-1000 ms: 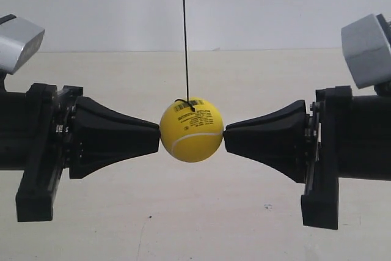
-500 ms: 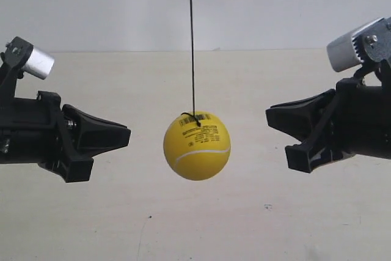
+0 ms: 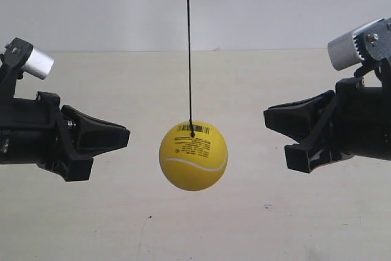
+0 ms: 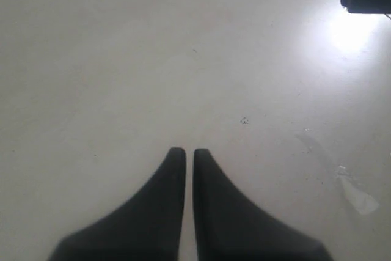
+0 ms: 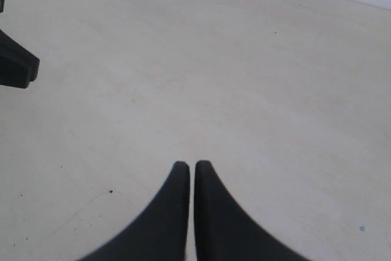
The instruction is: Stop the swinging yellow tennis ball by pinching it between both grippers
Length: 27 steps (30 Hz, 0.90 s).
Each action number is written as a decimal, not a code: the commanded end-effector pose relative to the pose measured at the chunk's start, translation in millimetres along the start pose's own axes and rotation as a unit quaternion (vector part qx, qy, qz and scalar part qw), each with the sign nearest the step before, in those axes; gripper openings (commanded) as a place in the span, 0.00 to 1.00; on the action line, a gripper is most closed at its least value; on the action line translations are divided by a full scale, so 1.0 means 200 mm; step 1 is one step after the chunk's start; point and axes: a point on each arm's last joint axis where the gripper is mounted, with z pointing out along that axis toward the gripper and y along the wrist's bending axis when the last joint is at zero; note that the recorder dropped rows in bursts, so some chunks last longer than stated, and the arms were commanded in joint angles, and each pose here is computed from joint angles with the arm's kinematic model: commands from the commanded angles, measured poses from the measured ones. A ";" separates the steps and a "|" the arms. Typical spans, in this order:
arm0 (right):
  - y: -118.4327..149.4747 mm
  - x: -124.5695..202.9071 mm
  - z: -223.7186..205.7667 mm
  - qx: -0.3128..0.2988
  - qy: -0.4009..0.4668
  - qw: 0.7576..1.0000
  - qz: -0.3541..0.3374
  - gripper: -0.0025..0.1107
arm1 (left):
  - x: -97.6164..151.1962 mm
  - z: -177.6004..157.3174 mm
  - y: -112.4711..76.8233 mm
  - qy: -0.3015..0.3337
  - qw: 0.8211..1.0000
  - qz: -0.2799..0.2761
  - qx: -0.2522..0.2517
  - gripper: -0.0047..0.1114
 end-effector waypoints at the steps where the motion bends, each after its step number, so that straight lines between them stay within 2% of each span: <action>1: 0.01 0.00 0.00 -0.003 -0.001 1.000 -0.002 0.02 | -0.03 -0.04 -0.02 -0.015 1.000 0.013 -0.009 0.08; 5: 0.02 0.00 0.00 -0.020 -0.003 1.000 -0.002 0.02 | -0.05 -0.08 -0.05 -0.034 0.999 0.026 -0.005 0.08; 11: 0.10 -0.01 -0.01 -0.109 -0.015 0.994 -0.027 0.02 | -0.07 -0.11 -0.11 -0.047 0.997 0.036 0.045 0.08; 16: 0.11 -0.01 -0.02 -0.119 -0.017 0.992 -0.032 0.02 | -0.07 -0.11 -0.13 -0.049 0.996 0.037 0.067 0.08; 22: 0.12 -0.01 -0.02 -0.126 -0.018 0.991 -0.034 0.02 | -0.07 -0.12 -0.20 -0.054 0.988 0.044 0.137 0.08; 27: 0.15 -0.02 -0.03 -0.169 -0.029 0.984 -0.047 0.02 | -0.07 -0.13 -0.22 -0.062 0.983 0.064 0.163 0.08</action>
